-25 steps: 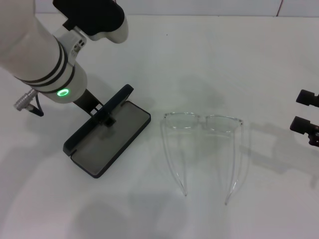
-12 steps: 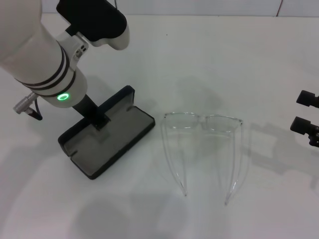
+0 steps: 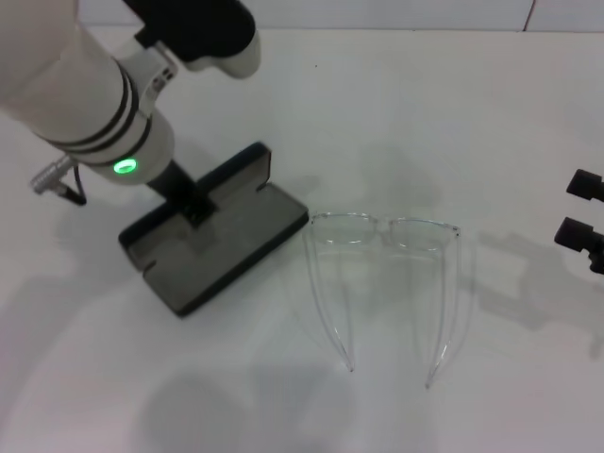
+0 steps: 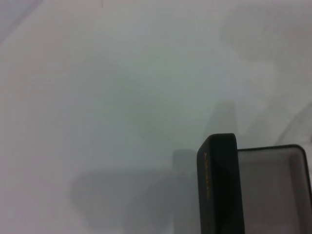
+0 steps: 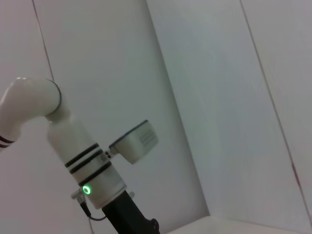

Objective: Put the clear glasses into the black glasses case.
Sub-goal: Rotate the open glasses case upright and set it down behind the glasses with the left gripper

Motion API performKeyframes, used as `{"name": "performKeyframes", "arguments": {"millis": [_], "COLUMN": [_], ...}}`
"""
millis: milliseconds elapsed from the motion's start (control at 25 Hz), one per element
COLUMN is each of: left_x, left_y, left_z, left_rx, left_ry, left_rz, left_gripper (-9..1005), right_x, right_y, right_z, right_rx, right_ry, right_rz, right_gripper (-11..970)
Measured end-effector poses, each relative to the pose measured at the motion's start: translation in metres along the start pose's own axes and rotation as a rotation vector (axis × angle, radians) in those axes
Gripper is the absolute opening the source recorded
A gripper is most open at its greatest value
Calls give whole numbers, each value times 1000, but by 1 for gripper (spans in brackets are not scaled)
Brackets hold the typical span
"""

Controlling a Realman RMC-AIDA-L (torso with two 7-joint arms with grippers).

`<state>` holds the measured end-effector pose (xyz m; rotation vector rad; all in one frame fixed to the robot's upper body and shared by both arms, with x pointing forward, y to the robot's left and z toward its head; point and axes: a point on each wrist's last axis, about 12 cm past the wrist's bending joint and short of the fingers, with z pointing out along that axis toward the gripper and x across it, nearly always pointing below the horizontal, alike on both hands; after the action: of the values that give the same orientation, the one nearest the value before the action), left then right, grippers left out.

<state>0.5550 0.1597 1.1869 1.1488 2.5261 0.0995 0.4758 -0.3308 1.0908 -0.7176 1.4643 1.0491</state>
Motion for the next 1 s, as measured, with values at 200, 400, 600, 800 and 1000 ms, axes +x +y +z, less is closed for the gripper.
{"name": "performKeyframes", "arguments": {"millis": [200, 400, 600, 800, 1000], "left_x": [-13, -27, -39, -42, -54], "left_y": [3, 3, -6, -16, -19], "left_z": [-21, -27, -12, 4, 19], "left_rx": [-54, -118, -177, -236, -225], "left_ry": [-119, -248, -349, -426, -388], "left_rz": [115, 322, 517, 677, 746], "left_gripper": [210, 209, 208, 206, 194], "right_x": [4, 5, 7, 8, 5], "right_y": [2, 8, 12, 20, 27], "right_z": [-1, 0, -1, -1, -4], "right_rx": [7, -16, -28, -92, -152], "right_ry": [-25, -41, -54, -58, -78], "right_rz": [2, -1, 13, -6, -31], "right_gripper": [723, 723, 723, 723, 723]}}
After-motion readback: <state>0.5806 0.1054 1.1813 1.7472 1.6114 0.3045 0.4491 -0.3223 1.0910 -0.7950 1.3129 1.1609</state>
